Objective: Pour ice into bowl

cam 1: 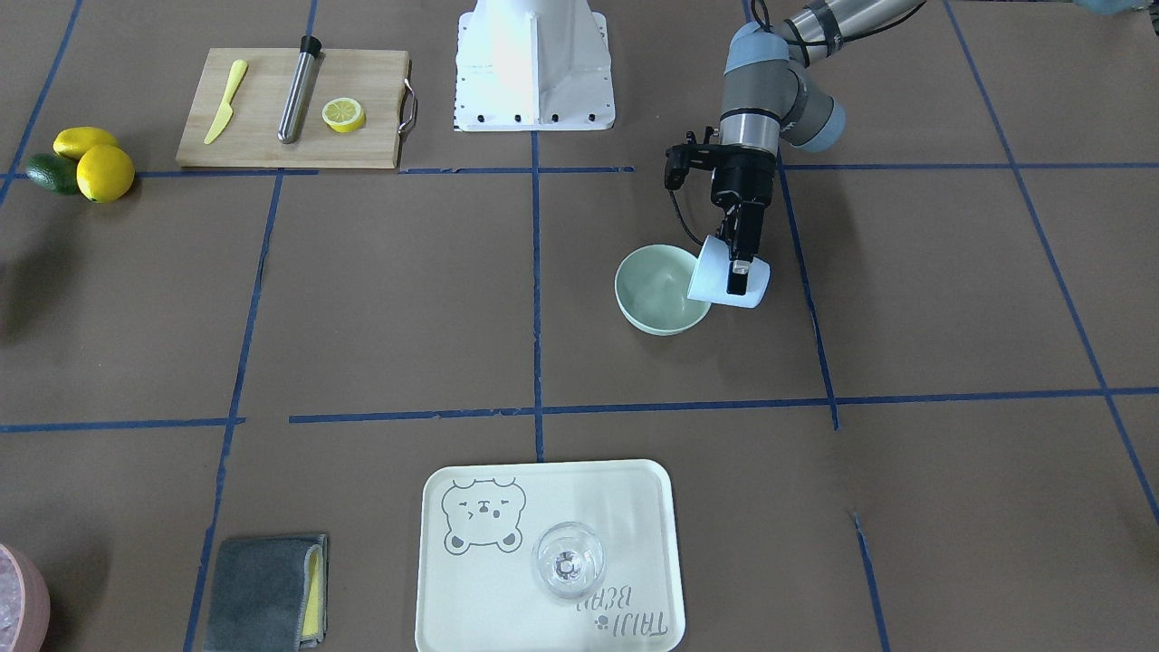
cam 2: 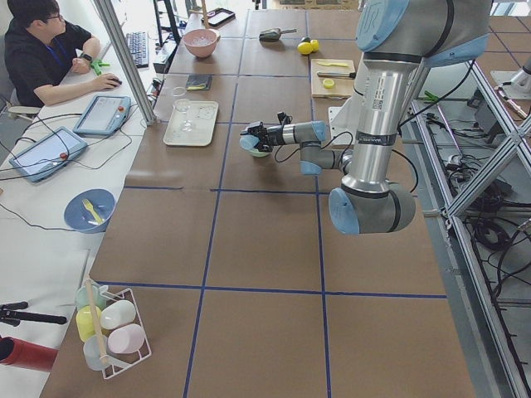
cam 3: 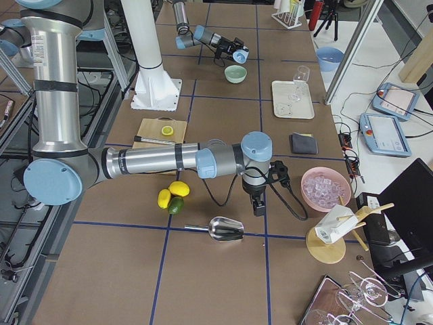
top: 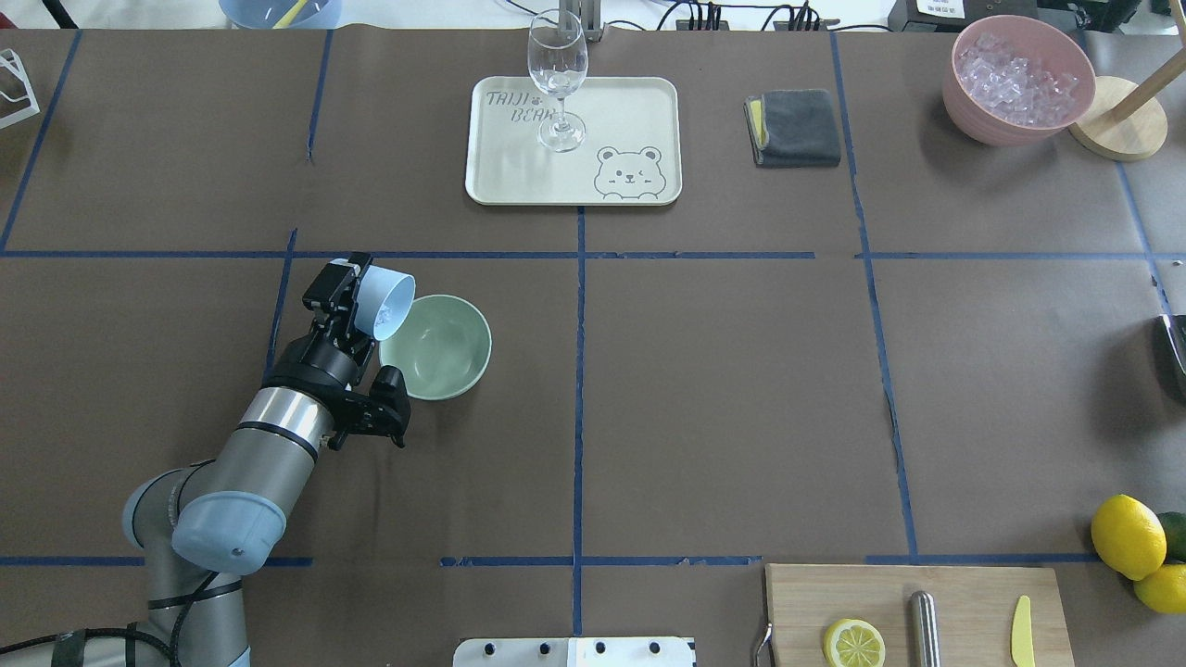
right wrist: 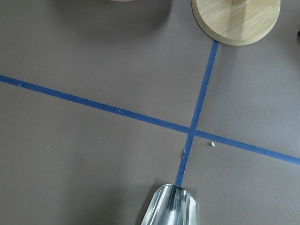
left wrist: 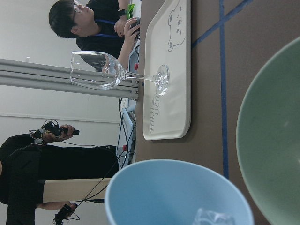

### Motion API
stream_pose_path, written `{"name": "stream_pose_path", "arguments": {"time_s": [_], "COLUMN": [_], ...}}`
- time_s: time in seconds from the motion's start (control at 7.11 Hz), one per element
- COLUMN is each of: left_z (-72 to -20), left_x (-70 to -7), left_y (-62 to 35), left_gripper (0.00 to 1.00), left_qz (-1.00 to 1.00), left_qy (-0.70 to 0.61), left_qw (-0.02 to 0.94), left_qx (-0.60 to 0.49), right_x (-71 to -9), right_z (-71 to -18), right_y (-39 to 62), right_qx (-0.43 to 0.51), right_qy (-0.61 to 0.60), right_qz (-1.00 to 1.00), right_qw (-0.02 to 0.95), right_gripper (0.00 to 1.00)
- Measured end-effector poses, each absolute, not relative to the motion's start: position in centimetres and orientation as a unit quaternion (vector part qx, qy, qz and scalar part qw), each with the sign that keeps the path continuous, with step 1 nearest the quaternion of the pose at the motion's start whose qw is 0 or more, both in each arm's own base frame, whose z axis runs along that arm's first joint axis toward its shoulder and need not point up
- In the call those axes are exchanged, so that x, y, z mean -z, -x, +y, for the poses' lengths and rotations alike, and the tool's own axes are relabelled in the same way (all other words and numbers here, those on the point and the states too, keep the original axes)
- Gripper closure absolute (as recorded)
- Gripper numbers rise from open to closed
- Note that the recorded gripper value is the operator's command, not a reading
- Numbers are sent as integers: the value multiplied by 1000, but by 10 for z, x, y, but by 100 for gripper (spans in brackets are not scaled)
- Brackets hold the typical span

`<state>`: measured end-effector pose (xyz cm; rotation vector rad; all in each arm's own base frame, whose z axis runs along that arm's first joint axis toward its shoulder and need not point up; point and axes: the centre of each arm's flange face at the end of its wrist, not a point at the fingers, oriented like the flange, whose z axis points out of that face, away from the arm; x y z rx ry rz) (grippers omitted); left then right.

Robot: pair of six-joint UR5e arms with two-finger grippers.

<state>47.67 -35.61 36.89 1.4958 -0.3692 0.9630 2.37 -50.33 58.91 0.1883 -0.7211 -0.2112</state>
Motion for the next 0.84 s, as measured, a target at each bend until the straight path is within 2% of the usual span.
{"name": "stream_pose_path", "arguments": {"time_s": [0.84], "left_z": [-355], "left_x": [-368], "left_y": [-476], "left_gripper": [100], "left_qz": [-256], "left_qy": [-619], "left_qw": [544], "left_qx": [-505], "right_x": [-589], "right_z": [-503], "right_y": [-24], "right_qx": [103], "right_qy": [-92], "right_qz": [-352], "right_qw": [926], "right_gripper": [0]}}
